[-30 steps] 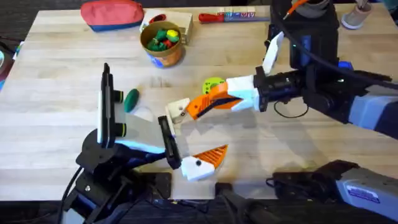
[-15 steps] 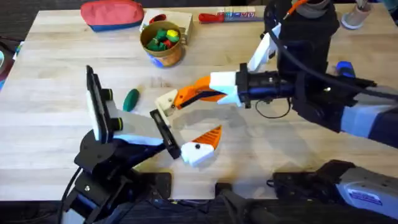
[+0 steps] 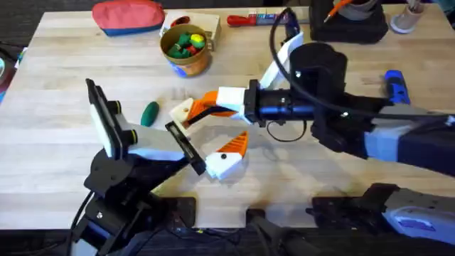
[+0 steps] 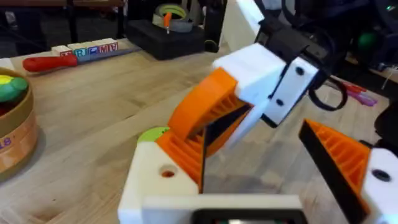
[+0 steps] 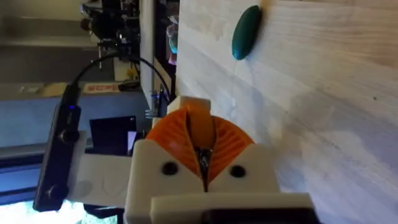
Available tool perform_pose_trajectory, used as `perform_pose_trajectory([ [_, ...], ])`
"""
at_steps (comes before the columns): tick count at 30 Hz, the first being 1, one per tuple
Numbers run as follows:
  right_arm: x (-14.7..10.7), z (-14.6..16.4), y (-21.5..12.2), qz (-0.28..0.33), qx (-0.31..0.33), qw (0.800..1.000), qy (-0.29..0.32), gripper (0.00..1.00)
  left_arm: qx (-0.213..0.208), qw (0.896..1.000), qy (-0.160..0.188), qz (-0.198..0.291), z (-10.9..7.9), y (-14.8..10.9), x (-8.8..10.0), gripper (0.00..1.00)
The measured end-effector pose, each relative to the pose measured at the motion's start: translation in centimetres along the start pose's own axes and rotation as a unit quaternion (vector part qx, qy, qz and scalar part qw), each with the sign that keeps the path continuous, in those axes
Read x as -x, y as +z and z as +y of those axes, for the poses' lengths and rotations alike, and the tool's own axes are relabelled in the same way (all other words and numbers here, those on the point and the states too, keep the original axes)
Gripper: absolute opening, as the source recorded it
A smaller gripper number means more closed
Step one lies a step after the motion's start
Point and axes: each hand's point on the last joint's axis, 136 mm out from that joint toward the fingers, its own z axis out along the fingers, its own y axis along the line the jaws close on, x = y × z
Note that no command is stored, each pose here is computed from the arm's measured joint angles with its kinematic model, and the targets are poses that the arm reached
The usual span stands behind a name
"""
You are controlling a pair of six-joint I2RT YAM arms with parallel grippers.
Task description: Pick up the gripper from the table and insert it into the empty holder that is missing its gripper. Then pick up a screw, insert it into the mounting hole, and use the screwdriver to tighten it. Finally, clean up the table by picking up the vegetable and placing it into the bucket.
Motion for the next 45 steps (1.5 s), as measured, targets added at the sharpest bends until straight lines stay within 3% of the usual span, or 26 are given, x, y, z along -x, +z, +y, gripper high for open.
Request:
perform_pose_trajectory([
  [23, -0.3, -0.9, 0.5, 0.039, 0.015, 0.999, -0.008, 0.003, -0.027, 1.000, -0.014, 0.007, -0.9, 0.0, -0.2, 0.990],
  [29, -0.6, -0.8, 0.5, 0.048, 0.020, 0.998, -0.028, 0.159, -0.032, 0.999, -0.014, 0.008, -1.1, -0.1, -0.3, 0.990],
  [45, -1.5, -0.7, 0.0, 0.087, 0.040, 0.995, -0.033, 0.253, -0.065, 0.998, -0.014, 0.014, -2.2, -0.2, -0.5, 0.990],
])
